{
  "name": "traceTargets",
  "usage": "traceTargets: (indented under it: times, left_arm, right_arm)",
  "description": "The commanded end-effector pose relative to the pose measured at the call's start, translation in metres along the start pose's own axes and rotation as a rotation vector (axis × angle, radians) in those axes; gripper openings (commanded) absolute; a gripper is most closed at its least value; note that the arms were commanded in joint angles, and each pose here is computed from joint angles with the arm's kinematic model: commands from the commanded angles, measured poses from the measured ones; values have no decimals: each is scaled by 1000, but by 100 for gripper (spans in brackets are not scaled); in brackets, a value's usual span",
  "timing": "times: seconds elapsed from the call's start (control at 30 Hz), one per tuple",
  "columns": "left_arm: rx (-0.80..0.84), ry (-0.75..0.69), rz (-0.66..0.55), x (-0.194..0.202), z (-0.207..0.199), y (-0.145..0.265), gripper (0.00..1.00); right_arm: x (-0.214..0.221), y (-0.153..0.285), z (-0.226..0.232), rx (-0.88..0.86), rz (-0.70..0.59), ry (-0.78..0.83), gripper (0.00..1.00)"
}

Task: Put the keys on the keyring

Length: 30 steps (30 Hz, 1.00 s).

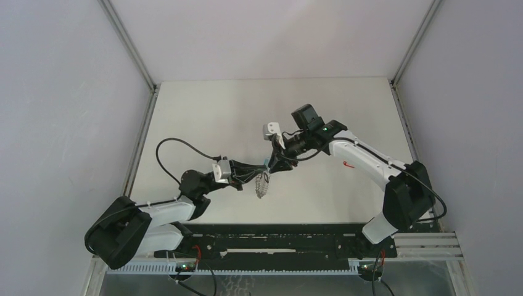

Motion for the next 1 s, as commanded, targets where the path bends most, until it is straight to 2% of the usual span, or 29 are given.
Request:
traceTargets:
  times: [0.0, 0.37, 0.77, 0.97]
  left_arm:
    - [-7, -56, -83, -19, 0, -1, 0]
    - [-23, -39, -90, -22, 2, -2, 0]
    - [-16, -31, -95, -24, 2, -5, 0]
    - [-17, -28, -97, -24, 3, -5, 0]
  right_arm:
    - [-13, 24, 10, 83, -91, 176, 29]
    - [-18, 25, 24, 121, -248, 344, 30]
    - [-25, 5, 28, 43, -275, 368, 30]
    - [-23, 3, 28, 27, -270, 359, 25]
Point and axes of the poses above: each gripper's point midway between its finger pads, its own y axis back along the fingers, its own z axis along the line the jaws close on, x = y × z, the point moved 5 cm from there along y, back along the fingers, and after that the axes turned 7 degrees about -y, right-handed, at the moved point
